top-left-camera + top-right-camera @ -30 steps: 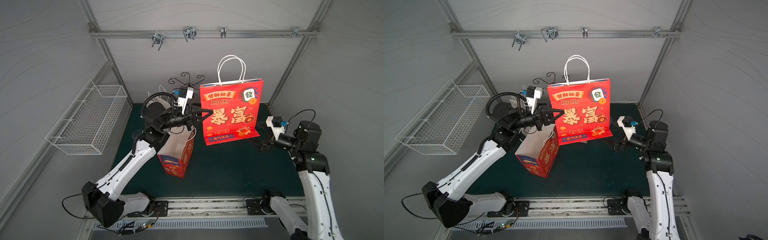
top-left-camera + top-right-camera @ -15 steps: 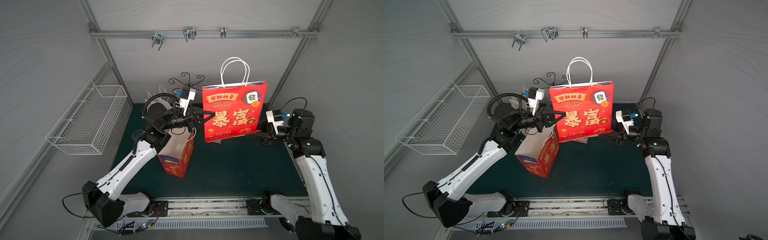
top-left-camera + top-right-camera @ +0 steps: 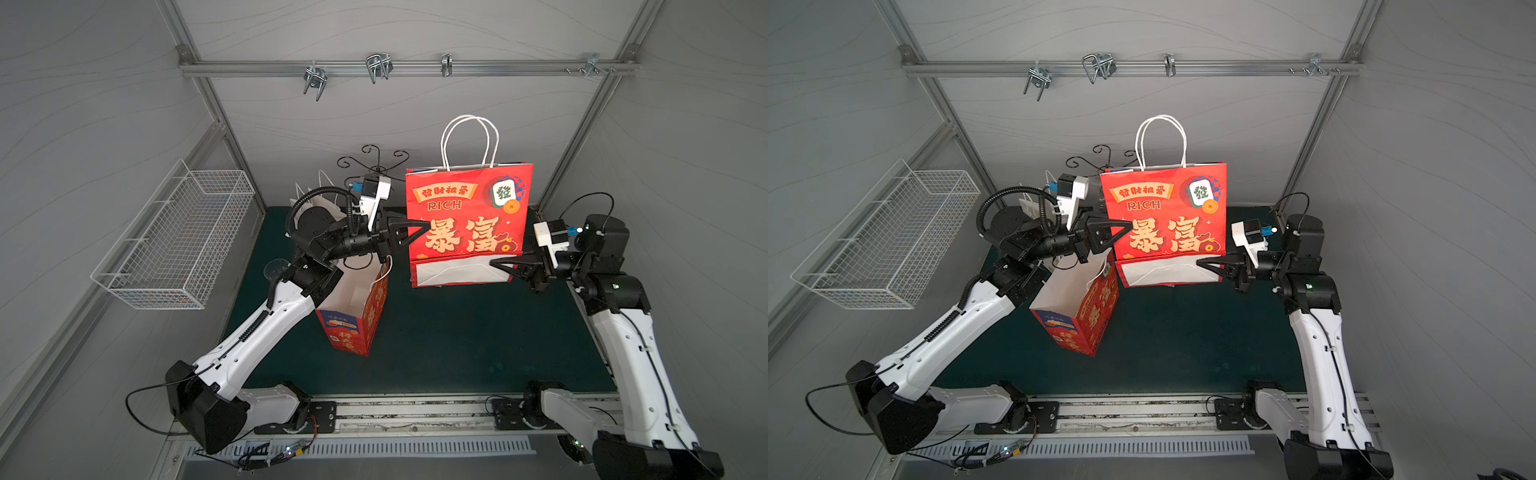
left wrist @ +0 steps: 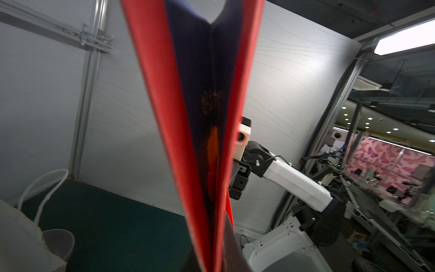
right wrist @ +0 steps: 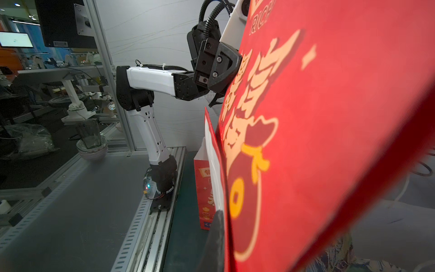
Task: Put away the paper bag
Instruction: Press the paper bag at the center of the board.
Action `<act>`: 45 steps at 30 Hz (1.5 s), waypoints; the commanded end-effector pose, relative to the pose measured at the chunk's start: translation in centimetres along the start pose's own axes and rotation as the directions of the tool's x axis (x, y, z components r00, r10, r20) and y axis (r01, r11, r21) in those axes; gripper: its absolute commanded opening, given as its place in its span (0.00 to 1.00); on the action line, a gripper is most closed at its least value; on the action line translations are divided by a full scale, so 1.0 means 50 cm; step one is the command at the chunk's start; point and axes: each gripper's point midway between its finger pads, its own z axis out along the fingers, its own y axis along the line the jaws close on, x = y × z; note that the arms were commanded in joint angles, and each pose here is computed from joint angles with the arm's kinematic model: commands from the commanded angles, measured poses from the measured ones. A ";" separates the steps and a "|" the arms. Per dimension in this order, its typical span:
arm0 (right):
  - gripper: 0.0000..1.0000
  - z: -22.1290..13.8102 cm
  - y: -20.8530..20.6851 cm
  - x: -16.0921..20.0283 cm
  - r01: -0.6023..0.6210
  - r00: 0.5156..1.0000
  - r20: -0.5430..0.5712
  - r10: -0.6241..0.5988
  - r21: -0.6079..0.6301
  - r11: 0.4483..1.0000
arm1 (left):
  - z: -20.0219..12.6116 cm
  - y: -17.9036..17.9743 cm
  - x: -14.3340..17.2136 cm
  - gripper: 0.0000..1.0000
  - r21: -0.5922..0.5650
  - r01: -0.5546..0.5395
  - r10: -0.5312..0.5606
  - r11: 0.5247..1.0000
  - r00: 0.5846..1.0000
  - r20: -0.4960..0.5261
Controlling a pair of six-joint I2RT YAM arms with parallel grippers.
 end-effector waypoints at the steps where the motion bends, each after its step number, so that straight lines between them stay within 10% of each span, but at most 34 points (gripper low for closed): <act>1: 0.00 -0.001 0.023 -0.029 0.068 0.998 -0.004 -0.067 0.015 0.998 | -0.018 -0.008 -0.056 0.49 -0.086 -0.121 0.130 0.989 0.985 0.111; 5: 0.00 -0.014 -0.004 -0.025 0.148 0.988 -0.078 -0.136 0.187 0.971 | -0.050 0.013 -0.078 0.92 -0.242 -0.197 0.232 0.950 0.964 0.126; 17: 0.01 -0.021 -0.004 -0.070 0.227 0.973 -0.106 -0.206 0.250 0.941 | -0.051 -0.002 0.119 1.00 -0.029 -0.169 0.162 0.985 0.974 -0.156; 28: 0.01 -0.002 0.035 -0.067 0.017 1.000 -0.010 -0.016 0.059 0.998 | -0.021 0.003 0.099 1.00 0.022 -0.167 0.168 0.986 0.981 -0.094; 39: 0.02 0.002 0.000 -0.025 -0.118 0.993 -0.012 0.120 0.076 0.990 | -0.001 -0.043 0.059 0.55 0.140 -0.144 0.150 0.980 0.988 -0.032; 45: 0.04 0.003 -0.024 -0.013 -0.292 0.956 -0.001 0.293 0.086 0.953 | 0.001 -0.029 0.070 0.00 0.119 -0.118 0.123 0.986 0.992 -0.039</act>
